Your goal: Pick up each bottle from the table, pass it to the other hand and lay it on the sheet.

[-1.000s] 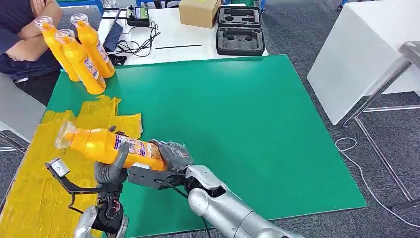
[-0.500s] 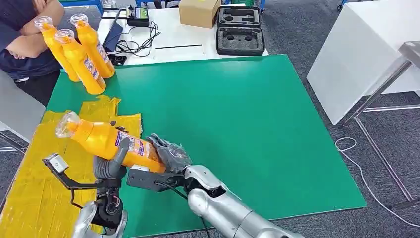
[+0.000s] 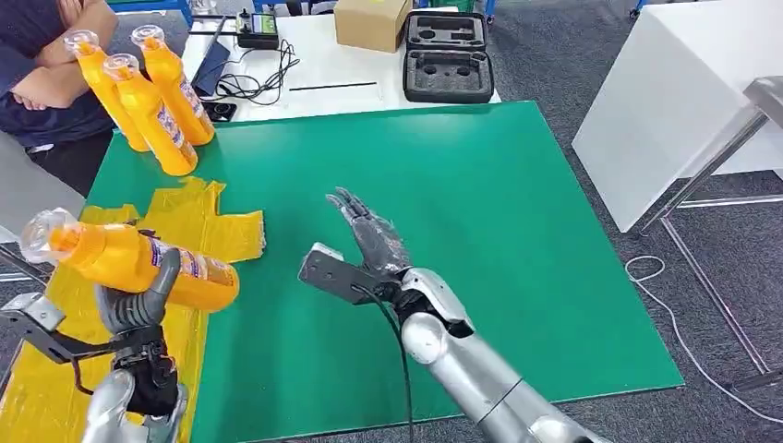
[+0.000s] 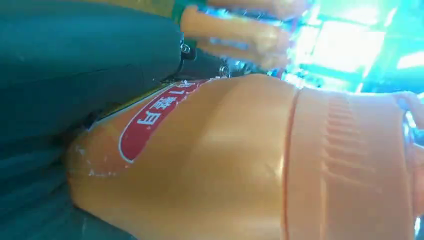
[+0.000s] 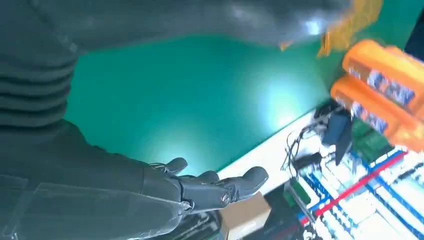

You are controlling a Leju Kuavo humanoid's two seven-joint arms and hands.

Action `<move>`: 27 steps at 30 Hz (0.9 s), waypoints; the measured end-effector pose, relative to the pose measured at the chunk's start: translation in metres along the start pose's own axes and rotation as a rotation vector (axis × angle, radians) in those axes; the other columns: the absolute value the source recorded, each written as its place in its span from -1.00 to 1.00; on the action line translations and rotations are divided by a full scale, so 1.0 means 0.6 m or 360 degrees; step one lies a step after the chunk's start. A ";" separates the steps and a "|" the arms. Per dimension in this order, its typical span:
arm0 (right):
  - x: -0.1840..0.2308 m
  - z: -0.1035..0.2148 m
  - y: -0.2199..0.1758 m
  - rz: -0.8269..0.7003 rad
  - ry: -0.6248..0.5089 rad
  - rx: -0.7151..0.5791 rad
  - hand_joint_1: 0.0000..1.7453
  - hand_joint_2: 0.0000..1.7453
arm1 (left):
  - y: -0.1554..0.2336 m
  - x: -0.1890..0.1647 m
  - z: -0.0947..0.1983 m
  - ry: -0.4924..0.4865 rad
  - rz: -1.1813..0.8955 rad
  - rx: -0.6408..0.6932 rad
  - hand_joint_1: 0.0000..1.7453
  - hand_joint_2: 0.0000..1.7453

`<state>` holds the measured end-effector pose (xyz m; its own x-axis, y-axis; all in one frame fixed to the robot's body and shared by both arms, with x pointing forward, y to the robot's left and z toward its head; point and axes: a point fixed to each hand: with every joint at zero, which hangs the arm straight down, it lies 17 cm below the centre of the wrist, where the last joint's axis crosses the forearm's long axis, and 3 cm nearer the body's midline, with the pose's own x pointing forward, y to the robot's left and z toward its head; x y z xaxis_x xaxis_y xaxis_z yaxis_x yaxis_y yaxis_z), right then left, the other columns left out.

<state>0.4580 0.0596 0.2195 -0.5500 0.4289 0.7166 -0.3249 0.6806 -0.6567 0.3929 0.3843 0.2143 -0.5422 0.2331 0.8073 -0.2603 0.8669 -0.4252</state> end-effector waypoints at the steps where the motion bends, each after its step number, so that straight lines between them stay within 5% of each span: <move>1: -0.004 0.001 -0.010 0.0001 0.0000 -0.0021 -1.00 -1.00 | 0.006 0.005 -0.002 -0.0027 -0.0047 0.0011 1.00 1.00; 5: -0.022 0.008 -0.041 0.0010 0.0010 -0.0078 -1.00 -1.00 | 0.020 0.033 -0.018 -0.0181 -0.0312 0.0025 1.00 1.00; 12: -0.040 0.024 -0.072 0.0027 0.0029 -0.0153 -1.00 -1.00 | -0.045 0.105 -0.027 -0.0916 -0.1608 -0.0097 1.00 1.00; 17: -0.046 0.027 -0.090 0.0040 0.0031 -0.0183 -1.00 -1.00 | -0.066 0.094 -0.027 -0.0972 -0.1684 -0.0163 1.00 1.00; 23: -0.055 0.031 -0.103 0.0041 0.0040 -0.0196 -1.00 -1.00 | -0.161 0.049 0.009 -0.1346 -0.2241 -0.0649 1.00 1.00; 27: -0.064 0.035 -0.114 0.0039 0.0047 -0.0202 -1.00 -1.00 | -0.175 0.008 0.007 -0.1364 -0.2373 -0.0782 1.00 1.00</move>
<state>0.4852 -0.0157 0.2319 -0.5333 0.4621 0.7086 -0.2105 0.7388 -0.6402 0.4144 0.2923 0.2611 -0.3586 -0.9247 -0.1276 -0.7184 0.1861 0.6703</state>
